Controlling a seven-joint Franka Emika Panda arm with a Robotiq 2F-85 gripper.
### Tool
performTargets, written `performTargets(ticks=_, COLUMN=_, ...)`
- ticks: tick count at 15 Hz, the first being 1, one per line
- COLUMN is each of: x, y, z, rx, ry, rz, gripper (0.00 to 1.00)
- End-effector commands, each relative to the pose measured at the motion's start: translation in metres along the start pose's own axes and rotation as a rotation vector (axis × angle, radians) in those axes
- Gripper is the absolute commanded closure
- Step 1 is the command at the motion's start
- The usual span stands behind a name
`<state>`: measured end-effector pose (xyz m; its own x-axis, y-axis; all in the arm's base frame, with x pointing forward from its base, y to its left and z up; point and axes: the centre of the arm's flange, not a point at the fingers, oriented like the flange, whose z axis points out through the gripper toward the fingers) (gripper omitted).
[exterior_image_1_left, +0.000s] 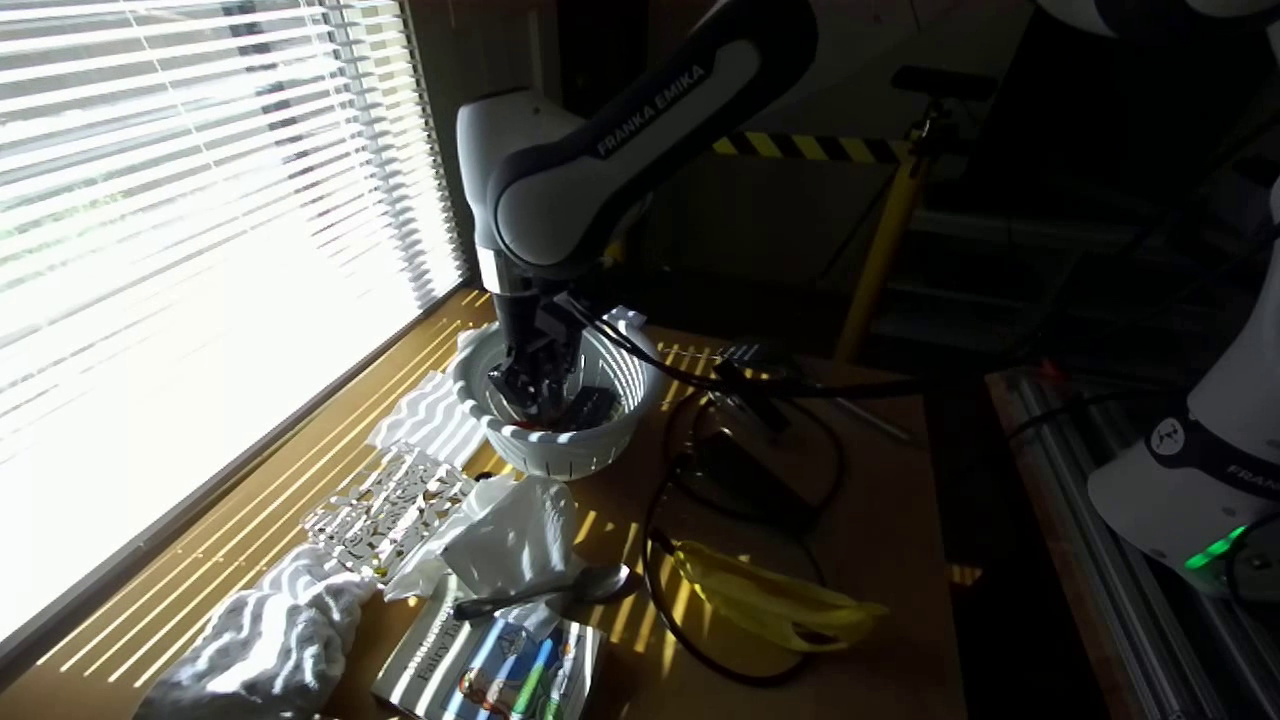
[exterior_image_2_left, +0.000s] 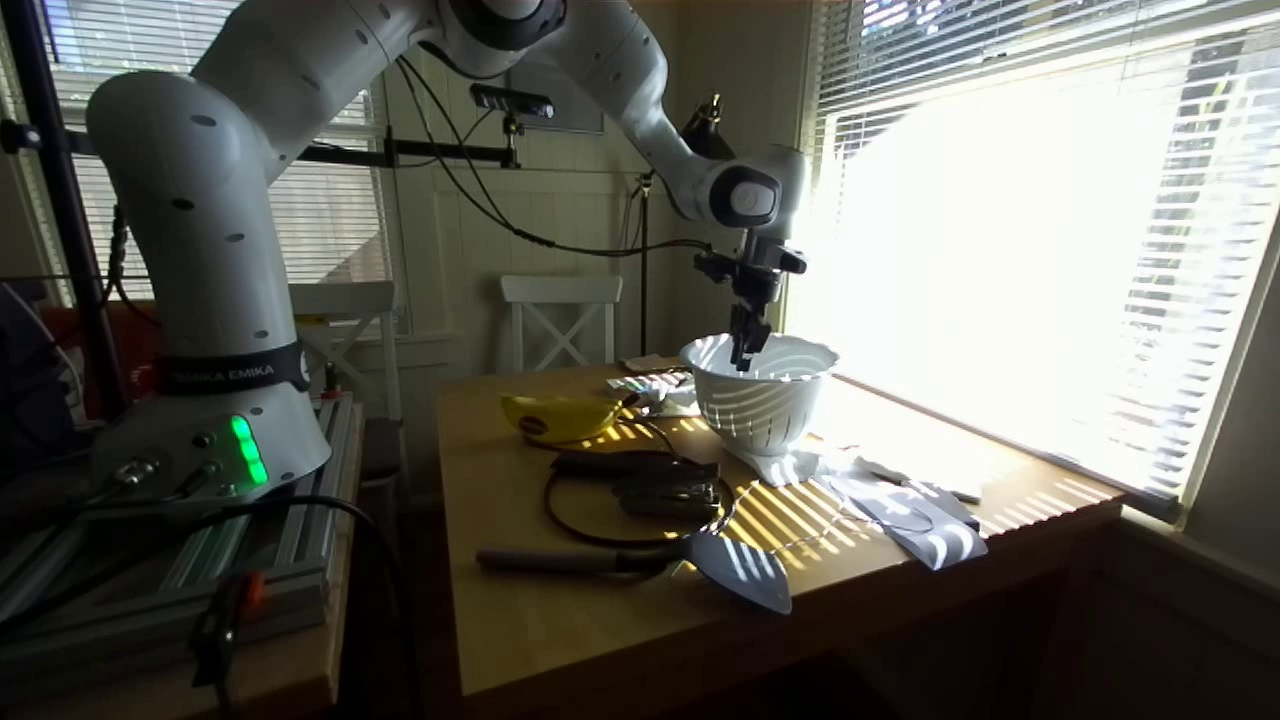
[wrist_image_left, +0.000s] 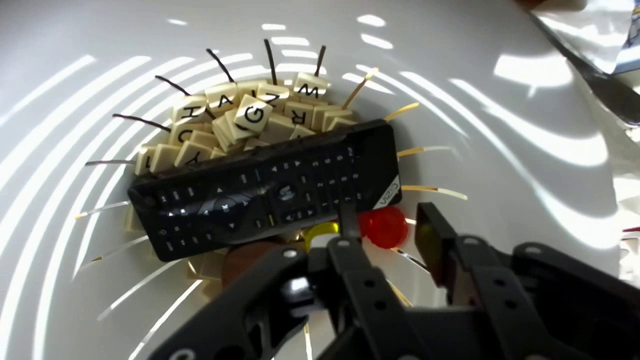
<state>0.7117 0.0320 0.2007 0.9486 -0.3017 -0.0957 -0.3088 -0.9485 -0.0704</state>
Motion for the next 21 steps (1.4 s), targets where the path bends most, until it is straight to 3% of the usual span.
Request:
performTargets(ticks=1, x=-0.004, y=0.012, z=0.013, rx=-0.007, ry=-0.021, rz=0.027, gripper=0.32)
performTargets(ticks=5, x=0.006, y=0.037, z=0.042, rx=-0.084, ry=-0.060, rz=0.152, gripper=0.04)
performTargets(ticks=11, x=0.015, y=0.056, z=0.085, rx=-0.146, ry=-0.050, rz=0.363, gripper=0.00)
performTargets(ticks=12, x=0.017, y=0.053, z=0.087, rx=-0.148, ry=-0.046, rz=0.385, gripper=0.25)
performTargets(ticks=14, x=0.019, y=0.046, z=0.090, rx=-0.156, ry=-0.047, rz=0.405, gripper=0.32)
performTargets(ticks=21, x=0.020, y=0.043, z=0.091, rx=-0.156, ry=-0.056, rz=0.440, gripper=0.83)
